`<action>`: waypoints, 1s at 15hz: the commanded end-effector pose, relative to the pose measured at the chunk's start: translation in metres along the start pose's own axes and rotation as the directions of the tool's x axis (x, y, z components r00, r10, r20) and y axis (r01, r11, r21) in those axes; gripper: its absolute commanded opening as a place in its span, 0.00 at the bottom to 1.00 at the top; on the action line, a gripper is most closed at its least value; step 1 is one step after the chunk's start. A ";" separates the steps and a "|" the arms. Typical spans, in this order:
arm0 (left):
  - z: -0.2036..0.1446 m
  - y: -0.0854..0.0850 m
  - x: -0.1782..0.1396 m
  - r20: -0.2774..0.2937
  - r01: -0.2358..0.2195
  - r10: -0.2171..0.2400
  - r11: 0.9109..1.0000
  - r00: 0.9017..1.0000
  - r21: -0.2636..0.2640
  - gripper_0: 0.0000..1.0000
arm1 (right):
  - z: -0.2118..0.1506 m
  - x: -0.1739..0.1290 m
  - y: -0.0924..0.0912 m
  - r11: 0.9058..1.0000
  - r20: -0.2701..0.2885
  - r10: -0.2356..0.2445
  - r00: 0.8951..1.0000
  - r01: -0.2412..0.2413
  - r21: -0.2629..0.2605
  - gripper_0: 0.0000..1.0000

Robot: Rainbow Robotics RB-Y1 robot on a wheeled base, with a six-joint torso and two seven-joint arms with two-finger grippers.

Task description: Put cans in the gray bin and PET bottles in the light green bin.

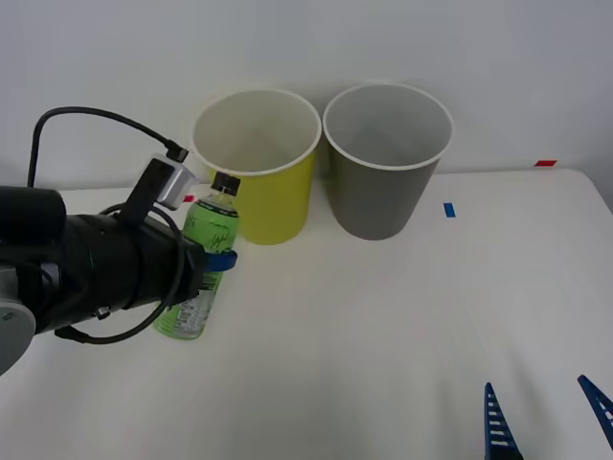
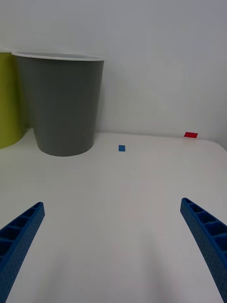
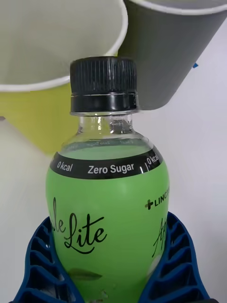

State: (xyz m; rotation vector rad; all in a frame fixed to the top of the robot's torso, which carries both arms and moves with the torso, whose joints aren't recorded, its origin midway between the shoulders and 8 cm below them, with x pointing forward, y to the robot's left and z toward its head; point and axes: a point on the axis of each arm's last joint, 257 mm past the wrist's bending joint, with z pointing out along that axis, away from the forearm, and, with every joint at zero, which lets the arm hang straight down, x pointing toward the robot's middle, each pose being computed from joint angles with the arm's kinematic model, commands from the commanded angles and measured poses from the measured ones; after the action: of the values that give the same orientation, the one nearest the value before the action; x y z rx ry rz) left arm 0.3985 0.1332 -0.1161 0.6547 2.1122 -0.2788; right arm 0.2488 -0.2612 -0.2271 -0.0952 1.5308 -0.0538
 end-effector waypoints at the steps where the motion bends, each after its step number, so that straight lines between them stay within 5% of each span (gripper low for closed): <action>1: -0.018 0.008 -0.018 0.072 -0.018 0.018 1.000 0.997 -0.005 0.00 | 0.000 0.000 0.000 1.000 0.000 0.000 1.000 0.000 0.000 1.00; 5: -0.052 0.008 -0.051 0.202 -0.018 0.015 1.000 0.979 0.015 0.00 | 0.000 0.000 0.000 1.000 0.000 0.000 1.000 0.000 0.000 1.00; 8: -0.068 0.021 -0.066 0.268 -0.005 0.010 1.000 0.963 -0.021 0.00 | 0.000 0.000 0.000 1.000 0.000 0.000 1.000 0.000 0.000 1.00; 10: -0.080 0.030 -0.094 0.375 0.005 0.014 0.999 0.927 -0.048 0.00 | 0.000 0.000 0.000 1.000 0.000 0.000 1.000 0.000 0.000 1.00; 12: -0.086 0.037 -0.112 0.420 -0.003 0.042 0.996 0.907 -0.092 0.00 | 0.000 0.000 0.000 1.000 0.000 0.000 1.000 0.000 0.000 1.00; 15: -0.093 0.041 -0.149 0.496 -0.024 0.099 0.988 0.863 -0.155 0.00 | 0.000 0.000 0.000 1.000 0.000 0.000 1.000 0.000 0.000 1.00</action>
State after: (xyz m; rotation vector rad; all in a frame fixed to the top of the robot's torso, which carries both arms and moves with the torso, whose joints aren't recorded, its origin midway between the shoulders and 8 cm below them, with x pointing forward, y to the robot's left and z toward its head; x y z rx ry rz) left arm 0.4217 0.1581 0.0506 0.5023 1.6178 -0.2356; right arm 0.2488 -0.2612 -0.2271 -0.0952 1.5307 -0.0538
